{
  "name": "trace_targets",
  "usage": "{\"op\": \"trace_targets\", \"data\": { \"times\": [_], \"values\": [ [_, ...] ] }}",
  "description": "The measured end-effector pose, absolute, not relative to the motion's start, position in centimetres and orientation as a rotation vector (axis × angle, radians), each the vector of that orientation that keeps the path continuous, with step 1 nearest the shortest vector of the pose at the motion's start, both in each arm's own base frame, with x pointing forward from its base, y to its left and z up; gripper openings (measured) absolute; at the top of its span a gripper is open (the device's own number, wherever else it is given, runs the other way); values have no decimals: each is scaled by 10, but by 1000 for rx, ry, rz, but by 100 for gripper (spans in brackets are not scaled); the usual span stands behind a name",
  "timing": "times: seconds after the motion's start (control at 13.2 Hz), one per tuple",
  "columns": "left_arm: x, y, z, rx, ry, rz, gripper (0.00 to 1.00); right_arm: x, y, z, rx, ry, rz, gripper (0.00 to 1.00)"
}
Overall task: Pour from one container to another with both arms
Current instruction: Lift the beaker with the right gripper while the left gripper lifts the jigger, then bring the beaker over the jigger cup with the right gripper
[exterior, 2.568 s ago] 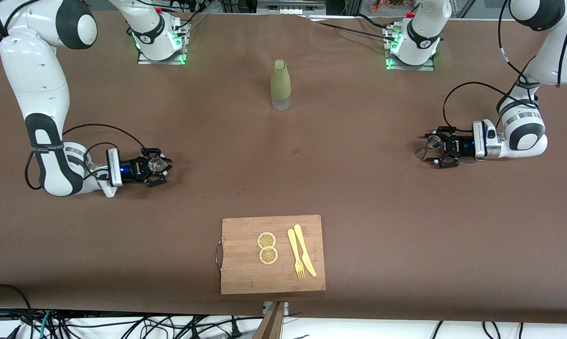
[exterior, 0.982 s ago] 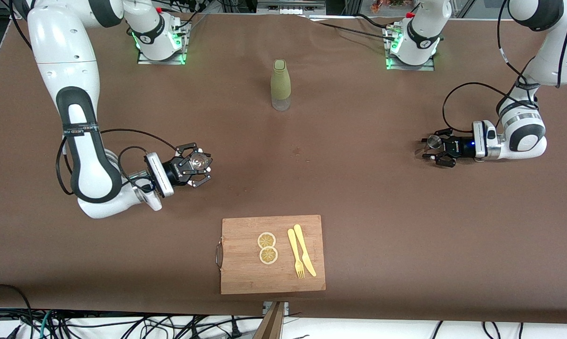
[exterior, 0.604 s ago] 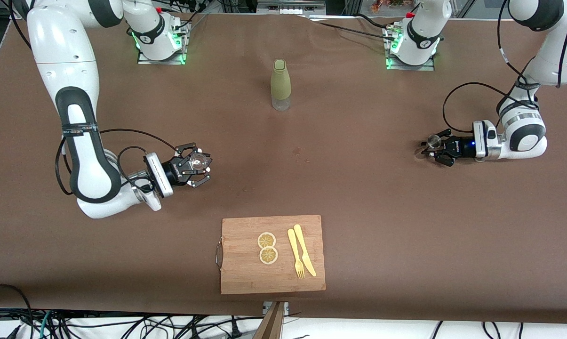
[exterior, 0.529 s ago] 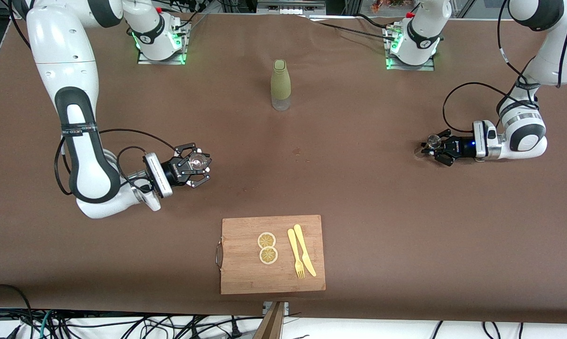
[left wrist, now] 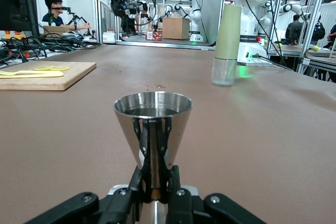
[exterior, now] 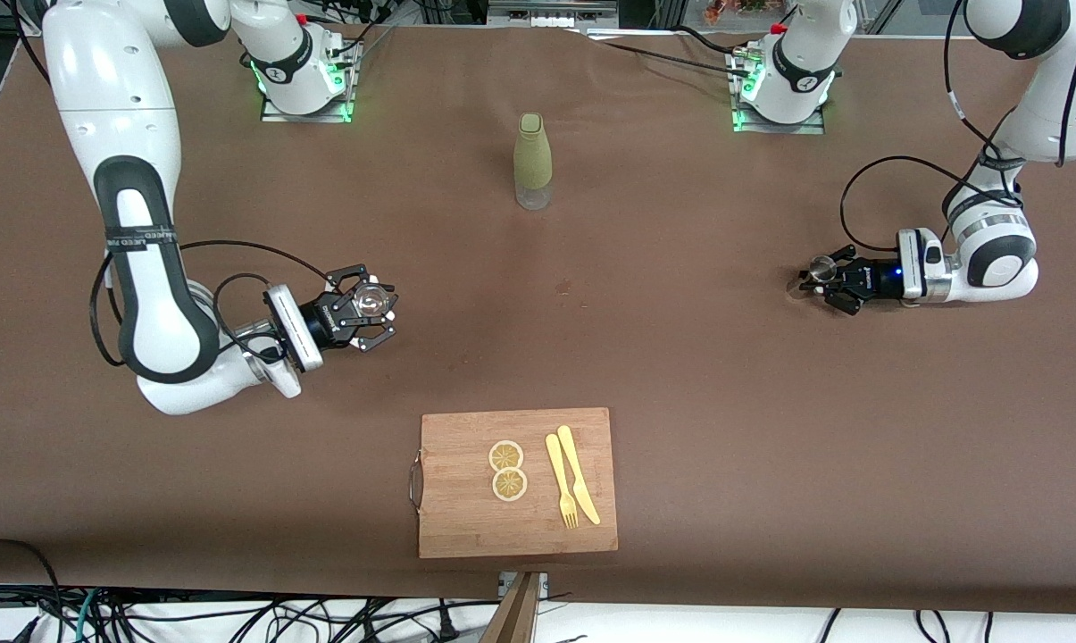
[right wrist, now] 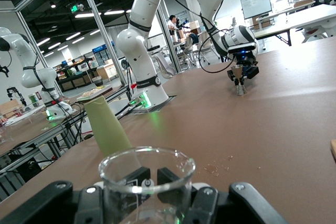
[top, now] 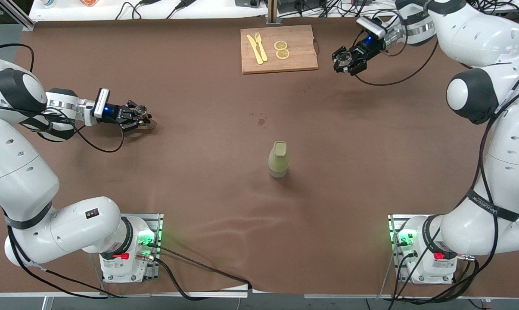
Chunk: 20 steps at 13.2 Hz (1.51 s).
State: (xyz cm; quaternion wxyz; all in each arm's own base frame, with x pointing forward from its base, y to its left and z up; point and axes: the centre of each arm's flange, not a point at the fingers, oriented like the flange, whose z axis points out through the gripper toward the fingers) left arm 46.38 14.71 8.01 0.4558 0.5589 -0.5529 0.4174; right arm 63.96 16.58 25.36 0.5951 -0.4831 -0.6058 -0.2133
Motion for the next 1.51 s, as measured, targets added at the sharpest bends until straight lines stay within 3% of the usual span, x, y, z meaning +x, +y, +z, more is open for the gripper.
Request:
{"op": "trace_targets", "data": {
  "times": [0.38, 0.91, 1.21, 1.51],
  "values": [
    [500, 123, 107, 1336, -1385, 1059, 21, 630, 218, 288, -1199, -1495, -358, 15],
    [579, -33, 147, 1320, -1432, 1142, 21, 618, 299, 296, -1380, -1465, -237, 15],
    [588, -123, 155, 1354, -1328, 1206, 21, 613, 338, 321, -1461, -1492, -180, 15],
    [569, -203, 152, 1413, -1239, 1227, 21, 599, 374, 320, -1557, -1510, -114, 15]
  ]
}}
